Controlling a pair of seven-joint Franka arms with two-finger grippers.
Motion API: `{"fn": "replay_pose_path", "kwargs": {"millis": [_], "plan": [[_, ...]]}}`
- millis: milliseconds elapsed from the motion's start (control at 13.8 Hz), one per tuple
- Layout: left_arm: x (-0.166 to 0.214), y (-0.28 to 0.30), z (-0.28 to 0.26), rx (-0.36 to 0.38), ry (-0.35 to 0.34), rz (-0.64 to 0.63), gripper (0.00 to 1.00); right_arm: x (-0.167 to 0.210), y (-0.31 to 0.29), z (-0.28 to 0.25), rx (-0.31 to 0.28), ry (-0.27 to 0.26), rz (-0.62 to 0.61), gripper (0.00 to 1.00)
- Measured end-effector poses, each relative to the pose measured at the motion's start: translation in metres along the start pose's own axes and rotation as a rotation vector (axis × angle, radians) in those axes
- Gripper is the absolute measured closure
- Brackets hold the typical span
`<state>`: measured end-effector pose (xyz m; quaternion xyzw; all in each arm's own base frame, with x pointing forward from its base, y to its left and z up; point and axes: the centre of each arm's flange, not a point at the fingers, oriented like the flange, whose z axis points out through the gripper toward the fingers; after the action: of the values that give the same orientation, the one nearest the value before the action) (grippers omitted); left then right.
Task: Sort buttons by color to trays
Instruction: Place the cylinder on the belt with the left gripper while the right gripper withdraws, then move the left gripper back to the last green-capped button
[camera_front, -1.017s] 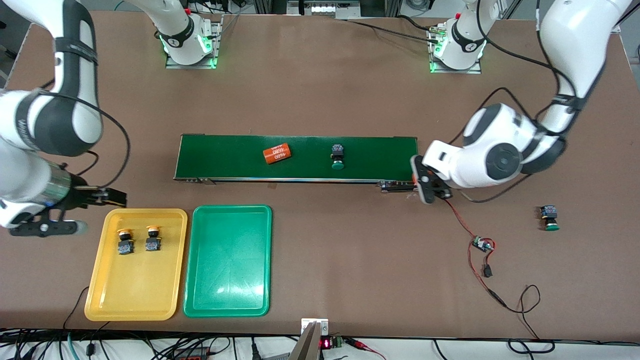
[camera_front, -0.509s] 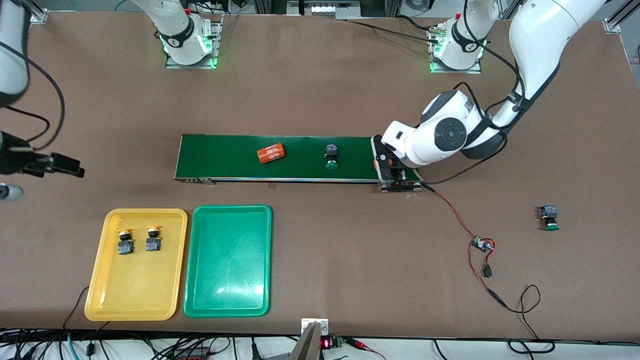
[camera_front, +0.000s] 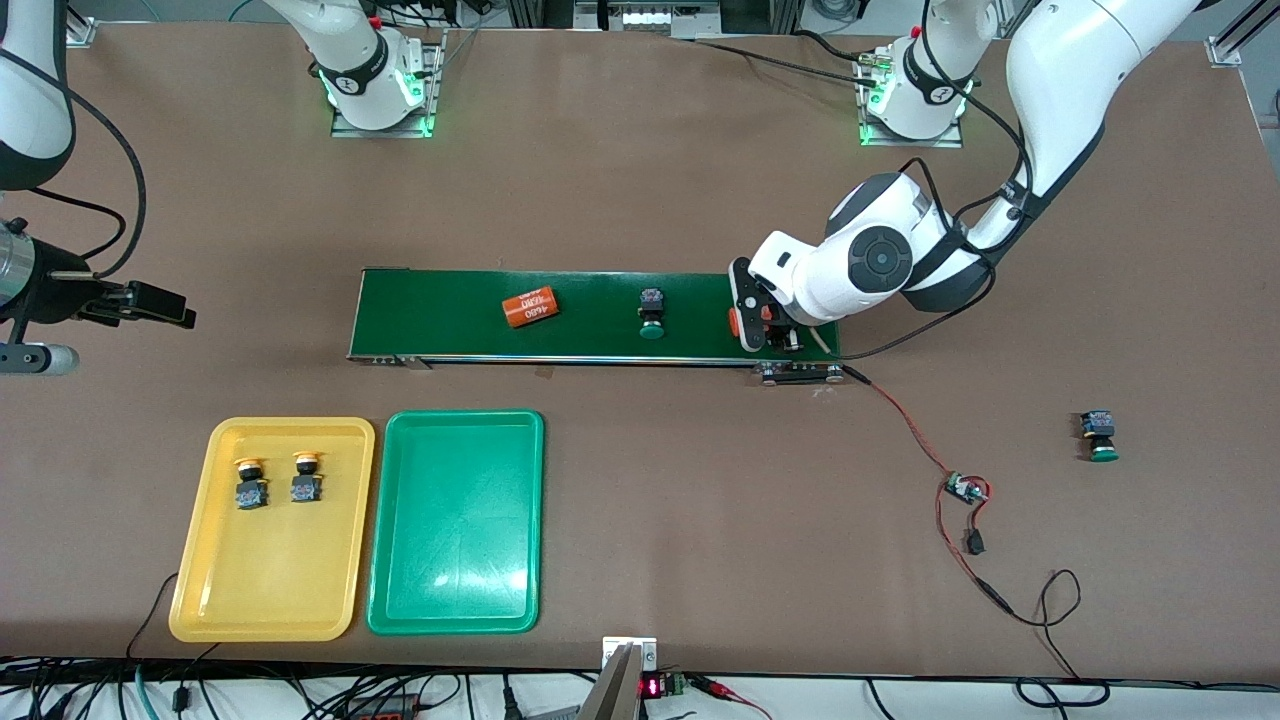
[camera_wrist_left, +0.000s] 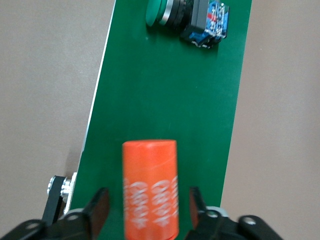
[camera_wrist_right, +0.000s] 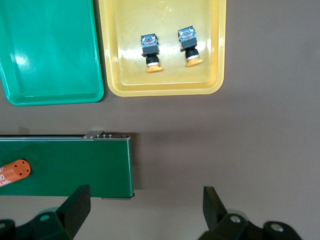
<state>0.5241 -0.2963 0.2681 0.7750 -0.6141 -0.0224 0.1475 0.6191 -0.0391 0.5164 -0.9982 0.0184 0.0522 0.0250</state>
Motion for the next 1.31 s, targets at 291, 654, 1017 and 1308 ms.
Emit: {"fn": "replay_pose_path", "kwargs": {"millis": [291, 654, 1017, 1308], "plan": [[-0.022, -0.021, -0.015, 0.019, 0.01, -0.049, 0.0, 0.0, -0.007, 0.004, -0.078, -0.003, 0.011, 0.0], [-0.094, -0.077, -0.083, 0.049, -0.104, -0.215, 0.0, -0.002, -0.02, 0.024, -0.095, 0.034, -0.008, 0.0], [-0.19, -0.119, -0.163, 0.122, -0.121, -0.487, 0.0, -0.018, -0.019, 0.016, -0.092, 0.045, 0.001, 0.0], [-0.283, -0.135, -0.195, 0.15, -0.07, -0.852, 0.0, -0.019, -0.02, 0.02, -0.087, 0.037, 0.012, 0.0]]}}
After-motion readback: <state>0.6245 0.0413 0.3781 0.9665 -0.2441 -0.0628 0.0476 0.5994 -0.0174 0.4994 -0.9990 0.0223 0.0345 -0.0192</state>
